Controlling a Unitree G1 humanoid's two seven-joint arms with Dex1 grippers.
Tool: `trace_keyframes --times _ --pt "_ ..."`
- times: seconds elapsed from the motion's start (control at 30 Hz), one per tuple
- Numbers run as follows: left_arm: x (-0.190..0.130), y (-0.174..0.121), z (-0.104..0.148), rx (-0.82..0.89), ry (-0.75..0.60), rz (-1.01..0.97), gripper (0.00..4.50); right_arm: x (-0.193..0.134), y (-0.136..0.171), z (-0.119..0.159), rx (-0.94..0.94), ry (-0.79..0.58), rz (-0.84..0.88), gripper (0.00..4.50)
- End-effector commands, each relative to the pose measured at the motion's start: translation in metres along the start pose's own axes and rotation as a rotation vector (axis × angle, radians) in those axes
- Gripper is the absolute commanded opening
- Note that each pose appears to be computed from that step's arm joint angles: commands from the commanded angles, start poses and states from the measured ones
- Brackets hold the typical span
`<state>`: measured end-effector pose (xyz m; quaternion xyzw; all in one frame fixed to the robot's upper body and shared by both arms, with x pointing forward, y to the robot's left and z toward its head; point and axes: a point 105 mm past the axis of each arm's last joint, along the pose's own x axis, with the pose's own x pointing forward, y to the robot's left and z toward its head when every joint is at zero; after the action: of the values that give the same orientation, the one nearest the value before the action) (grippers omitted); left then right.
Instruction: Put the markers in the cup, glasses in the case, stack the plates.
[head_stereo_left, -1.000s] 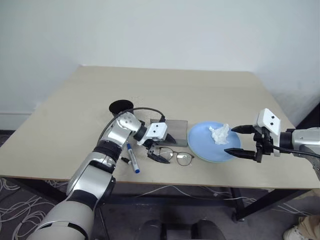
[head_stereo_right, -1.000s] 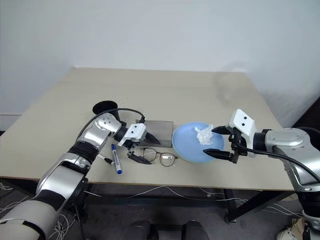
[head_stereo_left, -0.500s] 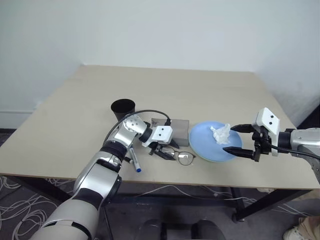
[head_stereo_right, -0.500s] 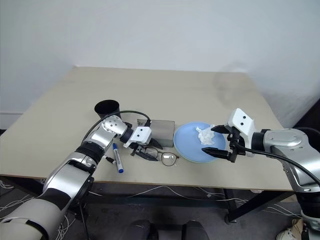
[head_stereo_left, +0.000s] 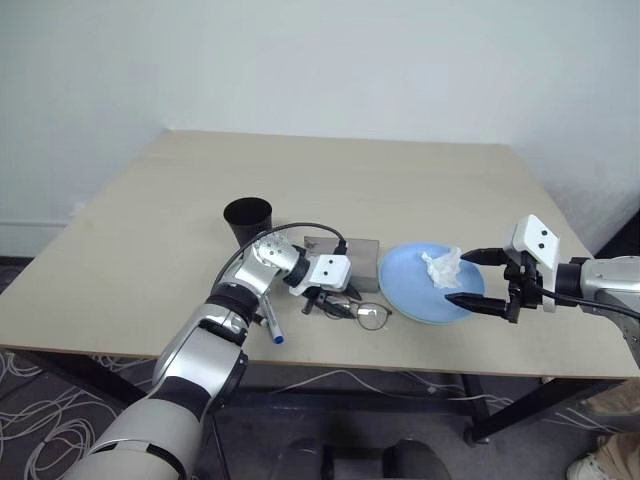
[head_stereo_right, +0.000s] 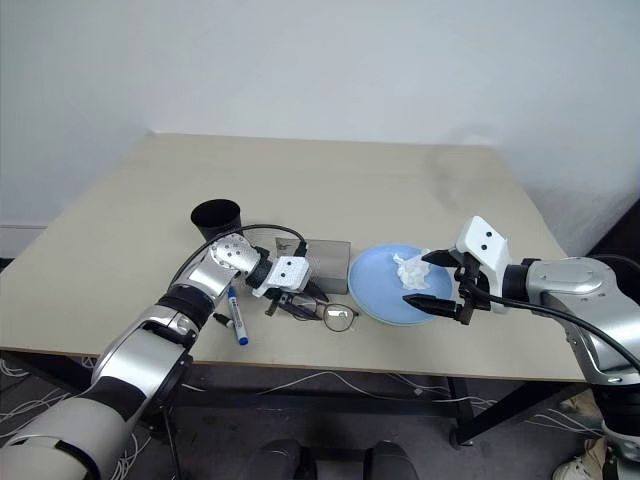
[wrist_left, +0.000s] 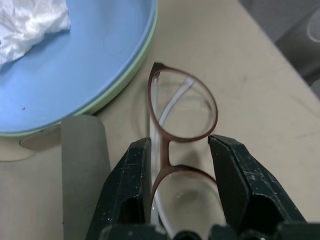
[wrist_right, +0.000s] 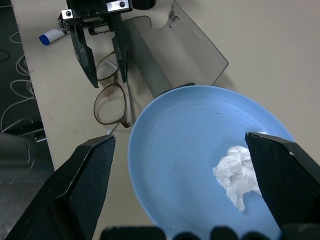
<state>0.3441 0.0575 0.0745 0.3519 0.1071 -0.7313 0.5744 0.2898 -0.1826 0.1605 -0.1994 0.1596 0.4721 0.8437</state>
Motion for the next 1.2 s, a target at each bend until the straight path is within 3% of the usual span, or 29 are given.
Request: trace_keyframes --times 0.03,0.27,0.37,0.5,0.87,1.2 --pt "-0.004 0.008 0.007 0.053 0.02 0.017 1.84 -0.006 -0.004 0.013 -0.038 -0.034 -0.029 4.5" --pt "-0.001 0.013 0.008 0.064 0.022 0.045 1.84 -0.004 -0.005 0.013 -0.036 -0.036 -0.033 4.5" --pt "0.0 0.013 0.008 0.071 0.023 0.05 1.26 -0.004 -0.006 0.013 -0.036 -0.037 -0.035 4.5" --pt "0.001 0.015 0.01 0.079 0.017 0.061 0.01 -0.003 -0.006 0.013 -0.036 -0.038 -0.037 4.5" --pt "-0.002 0.011 0.021 0.085 -0.021 -0.007 0.01 -0.003 -0.009 0.015 -0.042 -0.038 -0.044 4.5" --pt "-0.043 0.027 0.061 0.099 -0.119 0.01 0.01 -0.002 -0.012 0.017 -0.047 -0.041 -0.039 4.5"
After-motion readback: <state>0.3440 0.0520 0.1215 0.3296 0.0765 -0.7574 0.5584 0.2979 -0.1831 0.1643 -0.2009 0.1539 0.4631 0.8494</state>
